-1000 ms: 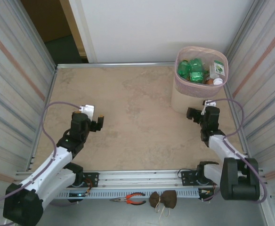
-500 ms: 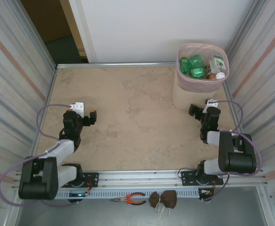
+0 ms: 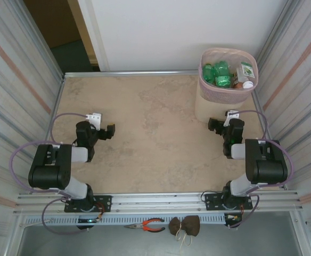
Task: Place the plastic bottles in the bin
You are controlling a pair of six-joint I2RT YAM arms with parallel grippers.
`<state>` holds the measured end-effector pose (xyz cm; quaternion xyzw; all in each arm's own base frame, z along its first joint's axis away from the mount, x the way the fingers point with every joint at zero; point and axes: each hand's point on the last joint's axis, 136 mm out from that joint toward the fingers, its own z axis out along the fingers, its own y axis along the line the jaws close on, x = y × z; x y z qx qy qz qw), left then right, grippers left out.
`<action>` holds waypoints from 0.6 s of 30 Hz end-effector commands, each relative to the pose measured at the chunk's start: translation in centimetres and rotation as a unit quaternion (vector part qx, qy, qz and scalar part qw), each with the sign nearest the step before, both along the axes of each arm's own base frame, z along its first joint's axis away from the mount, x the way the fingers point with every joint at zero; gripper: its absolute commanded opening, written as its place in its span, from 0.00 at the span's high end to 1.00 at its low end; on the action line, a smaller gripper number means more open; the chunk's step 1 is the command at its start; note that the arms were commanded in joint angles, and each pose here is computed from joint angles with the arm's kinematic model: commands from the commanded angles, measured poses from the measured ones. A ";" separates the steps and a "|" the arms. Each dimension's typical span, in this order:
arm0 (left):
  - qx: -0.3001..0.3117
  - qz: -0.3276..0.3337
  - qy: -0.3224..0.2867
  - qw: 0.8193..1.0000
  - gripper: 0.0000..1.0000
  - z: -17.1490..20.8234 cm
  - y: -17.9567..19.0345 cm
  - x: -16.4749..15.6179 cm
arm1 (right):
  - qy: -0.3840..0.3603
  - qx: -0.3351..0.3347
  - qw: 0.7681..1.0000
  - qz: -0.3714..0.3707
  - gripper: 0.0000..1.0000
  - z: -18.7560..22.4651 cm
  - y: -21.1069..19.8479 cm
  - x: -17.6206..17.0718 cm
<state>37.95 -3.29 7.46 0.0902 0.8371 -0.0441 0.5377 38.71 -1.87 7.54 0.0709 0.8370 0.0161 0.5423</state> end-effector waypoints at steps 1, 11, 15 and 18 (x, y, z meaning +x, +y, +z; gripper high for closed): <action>0.001 0.002 -0.028 1.000 0.02 1.8 0.4 1.4 | -0.006 -0.018 1.000 0.000 0.01 0.6 0.0 0.7; 0.013 0.046 -0.019 0.999 0.01 1.7 1.5 1.6 | -0.005 -0.017 1.000 0.000 0.01 0.6 -0.1 0.7; 0.013 0.047 -0.019 0.999 0.01 1.6 1.5 1.6 | -0.005 -0.017 1.000 0.001 0.01 0.6 0.0 0.7; 0.013 0.047 -0.019 0.999 0.01 1.6 1.5 1.6 | -0.002 -0.016 1.000 0.002 0.01 0.5 0.0 0.8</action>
